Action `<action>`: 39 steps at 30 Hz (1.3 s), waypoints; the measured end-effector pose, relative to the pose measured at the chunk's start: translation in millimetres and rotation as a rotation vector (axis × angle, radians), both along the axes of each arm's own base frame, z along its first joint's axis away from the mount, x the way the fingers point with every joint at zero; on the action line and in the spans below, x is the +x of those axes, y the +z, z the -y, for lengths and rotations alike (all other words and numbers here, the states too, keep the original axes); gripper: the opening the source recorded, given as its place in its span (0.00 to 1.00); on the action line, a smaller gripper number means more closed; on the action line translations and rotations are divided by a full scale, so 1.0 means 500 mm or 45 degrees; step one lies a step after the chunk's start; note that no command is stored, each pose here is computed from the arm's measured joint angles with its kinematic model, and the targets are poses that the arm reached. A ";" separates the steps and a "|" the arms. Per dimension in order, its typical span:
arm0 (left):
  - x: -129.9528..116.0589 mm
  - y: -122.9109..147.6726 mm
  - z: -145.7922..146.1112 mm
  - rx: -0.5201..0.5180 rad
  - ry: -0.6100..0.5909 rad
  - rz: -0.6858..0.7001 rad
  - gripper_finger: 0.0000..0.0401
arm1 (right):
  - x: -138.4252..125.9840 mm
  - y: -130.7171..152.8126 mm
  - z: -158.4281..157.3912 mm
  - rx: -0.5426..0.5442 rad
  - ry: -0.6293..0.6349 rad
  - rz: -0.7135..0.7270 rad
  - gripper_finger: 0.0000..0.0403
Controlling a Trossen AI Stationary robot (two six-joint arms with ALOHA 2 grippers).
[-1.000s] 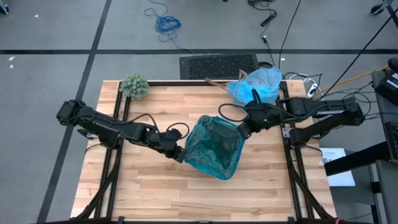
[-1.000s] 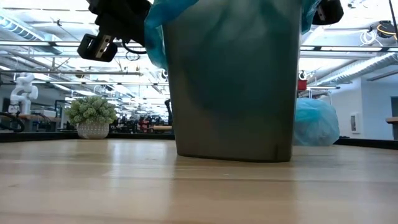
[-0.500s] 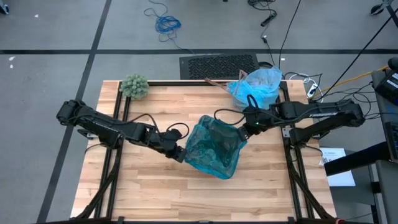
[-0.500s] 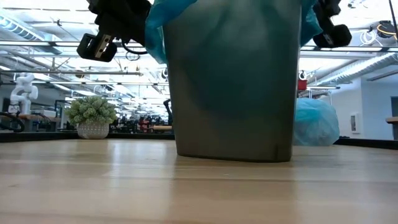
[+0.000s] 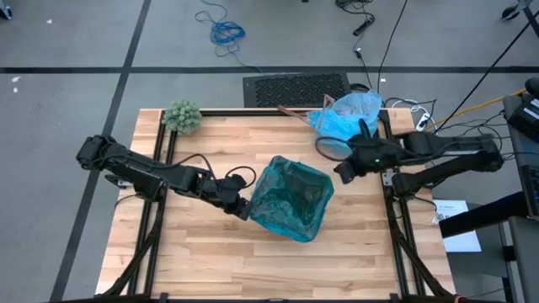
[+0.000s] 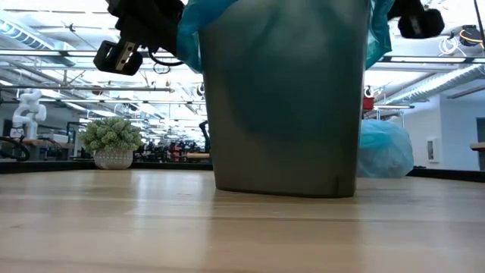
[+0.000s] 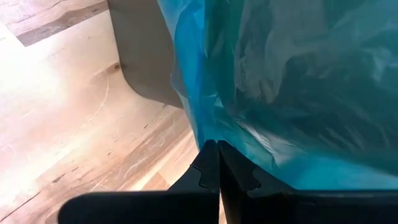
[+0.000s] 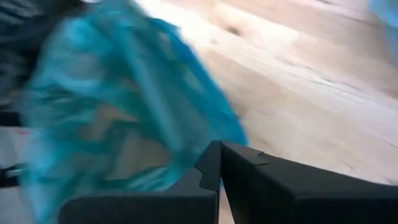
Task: Place trash/remove bag and relplace
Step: Insert the bottom blue trash bag into the trash bin
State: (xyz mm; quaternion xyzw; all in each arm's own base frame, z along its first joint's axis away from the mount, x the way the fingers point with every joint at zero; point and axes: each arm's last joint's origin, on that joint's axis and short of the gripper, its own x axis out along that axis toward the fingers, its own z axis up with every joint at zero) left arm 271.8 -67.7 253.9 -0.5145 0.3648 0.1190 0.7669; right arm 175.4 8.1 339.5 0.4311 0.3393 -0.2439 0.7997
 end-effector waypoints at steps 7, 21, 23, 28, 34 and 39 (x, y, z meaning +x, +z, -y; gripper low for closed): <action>0.000 0.000 0.000 0.000 -0.001 0.000 0.00 | -0.002 0.004 -0.070 0.109 0.021 0.060 0.00; 0.000 0.001 0.000 -0.010 -0.010 0.001 0.00 | 0.018 -0.040 -0.119 0.019 -0.231 0.014 0.00; 0.000 0.001 0.000 -0.011 -0.010 0.002 0.00 | 0.026 -0.046 -0.119 0.006 -0.230 -0.008 0.00; 0.000 0.001 0.000 -0.012 -0.010 0.002 0.00 | 0.052 -0.074 -0.131 -0.006 -0.186 -0.117 0.00; 0.000 0.001 0.000 -0.011 -0.011 0.002 0.00 | 0.080 -0.113 -0.148 0.008 -0.141 -0.277 0.00; 0.000 0.001 0.001 -0.004 -0.018 0.004 0.00 | 0.087 -0.146 -0.155 0.042 -0.139 -0.360 0.00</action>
